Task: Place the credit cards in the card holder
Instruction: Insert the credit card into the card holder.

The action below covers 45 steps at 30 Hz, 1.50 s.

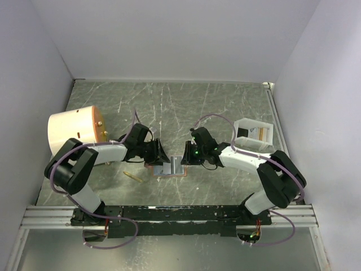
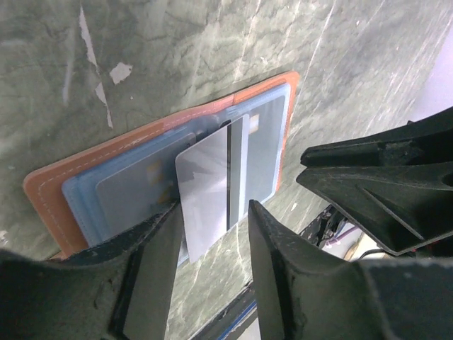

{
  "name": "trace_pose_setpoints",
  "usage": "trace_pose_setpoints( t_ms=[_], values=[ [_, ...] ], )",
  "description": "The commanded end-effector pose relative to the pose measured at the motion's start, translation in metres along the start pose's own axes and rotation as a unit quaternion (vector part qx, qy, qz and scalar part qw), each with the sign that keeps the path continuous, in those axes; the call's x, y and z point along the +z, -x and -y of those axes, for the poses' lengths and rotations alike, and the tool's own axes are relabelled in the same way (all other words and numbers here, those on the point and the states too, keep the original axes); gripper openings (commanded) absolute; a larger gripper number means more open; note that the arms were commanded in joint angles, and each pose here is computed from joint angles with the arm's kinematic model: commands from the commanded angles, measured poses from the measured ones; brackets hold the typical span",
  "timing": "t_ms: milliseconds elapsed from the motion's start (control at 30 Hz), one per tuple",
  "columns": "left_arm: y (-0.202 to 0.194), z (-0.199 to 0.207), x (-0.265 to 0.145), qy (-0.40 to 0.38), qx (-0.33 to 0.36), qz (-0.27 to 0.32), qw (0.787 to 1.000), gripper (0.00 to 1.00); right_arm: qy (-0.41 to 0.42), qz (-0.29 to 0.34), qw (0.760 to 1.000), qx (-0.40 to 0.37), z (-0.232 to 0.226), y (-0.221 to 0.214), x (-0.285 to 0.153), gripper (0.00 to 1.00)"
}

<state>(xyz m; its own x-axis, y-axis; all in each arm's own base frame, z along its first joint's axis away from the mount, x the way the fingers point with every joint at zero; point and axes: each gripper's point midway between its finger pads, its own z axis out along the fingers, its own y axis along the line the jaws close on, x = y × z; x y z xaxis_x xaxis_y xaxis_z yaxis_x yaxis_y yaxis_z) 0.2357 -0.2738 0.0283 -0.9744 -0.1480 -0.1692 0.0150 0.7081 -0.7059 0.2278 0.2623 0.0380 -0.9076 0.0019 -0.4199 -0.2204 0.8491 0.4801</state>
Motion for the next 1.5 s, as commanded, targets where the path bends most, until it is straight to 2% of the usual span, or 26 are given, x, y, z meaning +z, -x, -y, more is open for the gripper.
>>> trace_pose_setpoints(
  t_ms=[0, 367, 667, 833, 1467],
  values=[
    [0.005, -0.006, -0.006, 0.037, 0.002, 0.014, 0.999, 0.55, -0.003, 0.006, 1.000, -0.003, -0.003, 0.003, -0.007, 0.23],
    [0.005, -0.002, -0.007, 0.034, 0.001, 0.014, 0.999, 0.57, -0.016, -0.003, 1.000, -0.003, 0.007, -0.004, 0.001, 0.26],
    [-0.006, -0.009, 0.003, 0.033, -0.013, 0.000, 0.999, 0.54, -0.007, -0.014, 1.000, 0.001, 0.007, -0.011, 0.009, 0.23],
    [-0.006, -0.002, 0.007, 0.022, -0.012, -0.005, 1.000, 0.49, -0.006, -0.016, 1.000, 0.004, 0.009, -0.013, 0.013, 0.22],
    [-0.004, 0.021, 0.024, -0.013, 0.000, -0.018, 1.000, 0.47, 0.013, -0.024, 1.000, 0.009, 0.006, -0.021, 0.017, 0.22]
  ],
)
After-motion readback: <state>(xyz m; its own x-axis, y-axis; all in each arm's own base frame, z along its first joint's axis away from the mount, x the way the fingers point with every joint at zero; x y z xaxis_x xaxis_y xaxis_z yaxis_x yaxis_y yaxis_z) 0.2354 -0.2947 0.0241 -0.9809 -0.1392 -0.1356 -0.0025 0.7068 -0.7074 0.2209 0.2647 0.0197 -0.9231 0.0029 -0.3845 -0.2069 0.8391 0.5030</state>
